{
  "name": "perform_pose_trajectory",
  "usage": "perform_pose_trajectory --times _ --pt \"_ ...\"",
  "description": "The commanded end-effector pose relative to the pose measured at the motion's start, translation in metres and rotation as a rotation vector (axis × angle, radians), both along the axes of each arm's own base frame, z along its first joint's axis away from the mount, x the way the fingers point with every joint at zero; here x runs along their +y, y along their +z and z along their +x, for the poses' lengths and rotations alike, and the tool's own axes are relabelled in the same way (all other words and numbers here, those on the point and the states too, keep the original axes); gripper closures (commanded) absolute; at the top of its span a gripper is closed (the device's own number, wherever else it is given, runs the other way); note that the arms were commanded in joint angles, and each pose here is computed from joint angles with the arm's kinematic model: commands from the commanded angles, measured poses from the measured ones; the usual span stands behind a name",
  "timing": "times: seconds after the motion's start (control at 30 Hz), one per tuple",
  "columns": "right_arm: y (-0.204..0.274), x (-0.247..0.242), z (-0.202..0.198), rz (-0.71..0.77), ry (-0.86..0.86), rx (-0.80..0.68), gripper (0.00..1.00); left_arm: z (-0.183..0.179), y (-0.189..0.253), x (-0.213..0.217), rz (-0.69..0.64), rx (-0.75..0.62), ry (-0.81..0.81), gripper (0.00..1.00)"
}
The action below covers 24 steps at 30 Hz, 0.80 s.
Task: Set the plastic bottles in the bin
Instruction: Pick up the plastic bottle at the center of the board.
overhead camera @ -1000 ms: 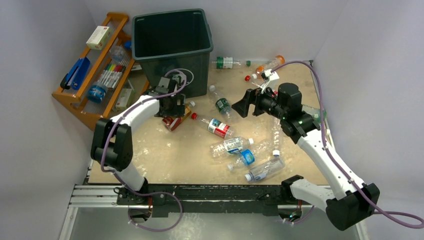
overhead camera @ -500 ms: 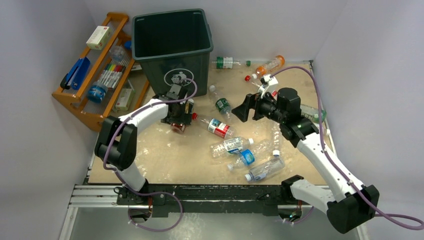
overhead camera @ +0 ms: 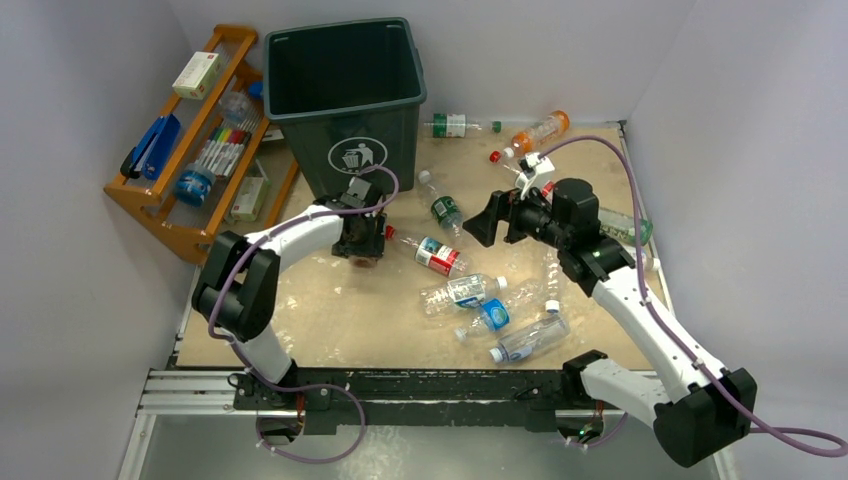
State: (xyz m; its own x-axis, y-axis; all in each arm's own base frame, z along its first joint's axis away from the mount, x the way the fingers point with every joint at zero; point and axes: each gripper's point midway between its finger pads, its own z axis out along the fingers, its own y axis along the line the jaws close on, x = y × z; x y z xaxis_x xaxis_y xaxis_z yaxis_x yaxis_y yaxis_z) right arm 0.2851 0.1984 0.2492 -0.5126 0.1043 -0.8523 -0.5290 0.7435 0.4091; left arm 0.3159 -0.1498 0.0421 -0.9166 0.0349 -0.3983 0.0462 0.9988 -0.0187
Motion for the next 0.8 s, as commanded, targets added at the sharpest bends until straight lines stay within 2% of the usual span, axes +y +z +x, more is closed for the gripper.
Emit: perform_pose_trajectory --times 0.0,0.17,0.77 --pt "0.013 0.003 0.0 0.028 0.01 -0.053 0.0 0.017 0.027 -0.005 -0.037 -0.09 0.04 0.49" --pt "0.01 0.002 0.0 0.024 0.007 -0.045 0.0 0.013 0.063 -0.014 -0.1 -0.138 0.027 0.54" --pt "-0.002 0.003 0.0 0.021 0.009 -0.017 0.0 -0.015 0.242 -0.056 -0.458 -0.373 -0.137 0.54"
